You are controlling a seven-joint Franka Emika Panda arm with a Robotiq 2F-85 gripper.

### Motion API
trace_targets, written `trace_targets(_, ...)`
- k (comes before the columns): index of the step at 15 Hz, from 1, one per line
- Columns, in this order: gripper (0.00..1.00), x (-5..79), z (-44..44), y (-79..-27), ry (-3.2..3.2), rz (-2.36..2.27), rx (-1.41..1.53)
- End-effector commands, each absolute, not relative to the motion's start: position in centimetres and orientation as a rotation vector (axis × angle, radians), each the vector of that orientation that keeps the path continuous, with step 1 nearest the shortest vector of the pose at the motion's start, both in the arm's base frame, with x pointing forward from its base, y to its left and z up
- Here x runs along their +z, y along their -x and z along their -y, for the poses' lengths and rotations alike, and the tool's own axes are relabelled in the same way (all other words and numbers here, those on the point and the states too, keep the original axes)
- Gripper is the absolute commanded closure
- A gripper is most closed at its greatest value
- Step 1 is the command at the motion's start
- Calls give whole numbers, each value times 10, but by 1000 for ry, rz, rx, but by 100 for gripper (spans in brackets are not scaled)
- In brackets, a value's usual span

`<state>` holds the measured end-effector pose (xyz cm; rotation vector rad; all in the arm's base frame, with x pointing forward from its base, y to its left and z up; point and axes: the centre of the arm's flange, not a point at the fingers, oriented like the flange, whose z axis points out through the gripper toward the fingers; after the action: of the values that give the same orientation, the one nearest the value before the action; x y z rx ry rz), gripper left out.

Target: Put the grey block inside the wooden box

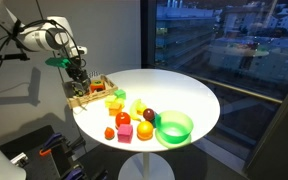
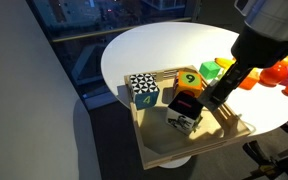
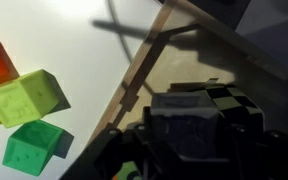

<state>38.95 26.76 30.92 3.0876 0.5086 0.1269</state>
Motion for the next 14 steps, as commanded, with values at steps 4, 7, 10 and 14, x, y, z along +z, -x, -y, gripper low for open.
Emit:
trace_targets(4, 17, 306, -293, -395, -3080, -490, 109)
trace_targets(7, 0, 304, -290, -400, -3082, -459, 103)
trace_targets(10, 0, 305, -286, -405, -3086, -426, 99)
trace_targets(14, 0, 308, -277, -413, -3091, -366, 57)
